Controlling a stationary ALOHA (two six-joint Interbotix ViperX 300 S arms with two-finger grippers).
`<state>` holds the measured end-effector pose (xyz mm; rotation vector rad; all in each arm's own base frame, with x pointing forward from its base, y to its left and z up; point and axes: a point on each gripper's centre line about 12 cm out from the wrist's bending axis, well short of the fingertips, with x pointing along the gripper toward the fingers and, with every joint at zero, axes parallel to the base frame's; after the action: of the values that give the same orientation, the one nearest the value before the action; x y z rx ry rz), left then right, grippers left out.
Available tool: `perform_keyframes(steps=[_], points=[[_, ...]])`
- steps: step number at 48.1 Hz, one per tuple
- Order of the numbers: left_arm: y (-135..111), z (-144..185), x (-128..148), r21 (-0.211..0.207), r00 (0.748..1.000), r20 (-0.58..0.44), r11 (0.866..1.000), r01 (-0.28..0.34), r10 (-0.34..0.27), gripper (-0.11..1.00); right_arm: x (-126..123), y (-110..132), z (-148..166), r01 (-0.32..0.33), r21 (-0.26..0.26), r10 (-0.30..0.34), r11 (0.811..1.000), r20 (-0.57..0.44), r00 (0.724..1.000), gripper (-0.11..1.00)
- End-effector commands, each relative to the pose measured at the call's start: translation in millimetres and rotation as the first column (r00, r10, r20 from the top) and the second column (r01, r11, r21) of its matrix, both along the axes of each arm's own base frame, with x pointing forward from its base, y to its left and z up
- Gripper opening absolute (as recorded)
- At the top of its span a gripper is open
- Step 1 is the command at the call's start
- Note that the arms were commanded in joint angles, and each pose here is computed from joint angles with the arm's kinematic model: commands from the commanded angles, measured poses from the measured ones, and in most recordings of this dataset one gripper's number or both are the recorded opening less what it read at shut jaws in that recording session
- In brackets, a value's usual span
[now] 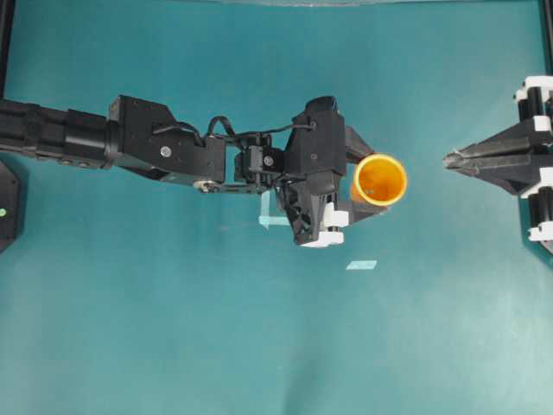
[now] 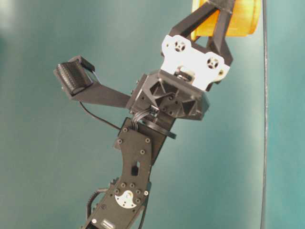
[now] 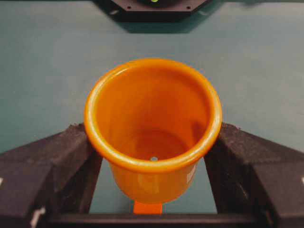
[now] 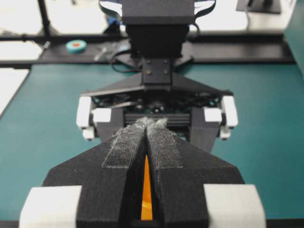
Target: Move the cup toward the block with left arm.
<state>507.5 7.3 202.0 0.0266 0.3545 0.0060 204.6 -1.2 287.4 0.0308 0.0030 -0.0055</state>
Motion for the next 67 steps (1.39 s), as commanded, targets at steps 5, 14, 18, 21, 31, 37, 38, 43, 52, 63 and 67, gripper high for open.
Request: perform_keyframes(steps=[5,14,18,21,31,37,38,43,52,63,67], points=[[-1.6,15.1,2.4,0.006,0.999,0.038,1.0,0.006,-0.006,0.63,2.2,0.0,11.9,0.0,0.0,0.0,1.0,0.031,1.0,0.0],[-1.6,15.0,2.4,0.006,0.999,0.037,1.0,0.006,-0.006,0.63,2.2,0.0,11.9,0.0,0.0,0.0,1.0,0.031,1.0,0.0],[-1.6,15.1,2.4,0.006,0.999,0.038,1.0,0.006,-0.006,0.63,2.2,0.0,11.9,0.0,0.0,0.0,1.0,0.031,1.0,0.0],[-1.6,15.9,2.3,0.006,0.999,0.04,1.0,0.006,-0.006,0.63,2.2,0.0,11.9,0.0,0.0,0.0,1.0,0.031,1.0,0.0],[-1.6,15.9,2.3,0.006,0.999,0.04,1.0,0.006,-0.006,0.63,2.2,-0.1,11.3,0.0,0.001,0.0,1.0,0.029,1.0,0.0],[-0.8,15.1,2.4,0.006,0.999,0.038,1.0,0.004,-0.004,0.63,2.0,0.0,12.1,0.0,0.0,0.0,1.0,0.031,1.0,0.0],[-1.6,15.1,2.4,0.006,0.999,0.038,1.0,0.006,-0.006,0.63,2.2,0.0,11.7,0.0,0.0,0.0,1.0,0.029,1.0,0.0],[-2.4,15.5,2.6,0.006,0.999,0.041,1.0,0.007,-0.007,0.63,2.0,0.0,12.2,0.0,0.001,0.0,1.0,0.032,0.999,0.0],[-2.4,16.4,2.5,0.006,0.999,0.044,1.0,0.007,-0.007,0.63,2.2,0.0,11.7,0.0,0.0,0.0,1.0,0.029,1.0,0.0],[-3.2,16.4,2.5,0.006,0.999,0.044,1.0,0.009,-0.009,0.63,2.0,0.0,12.1,0.0,0.0,0.0,1.0,0.031,1.0,0.0],[-4.0,15.7,2.6,0.006,0.999,0.043,1.0,0.01,-0.011,0.63,2.3,0.0,11.0,0.0,-0.002,0.0,1.0,0.023,1.0,0.0]])
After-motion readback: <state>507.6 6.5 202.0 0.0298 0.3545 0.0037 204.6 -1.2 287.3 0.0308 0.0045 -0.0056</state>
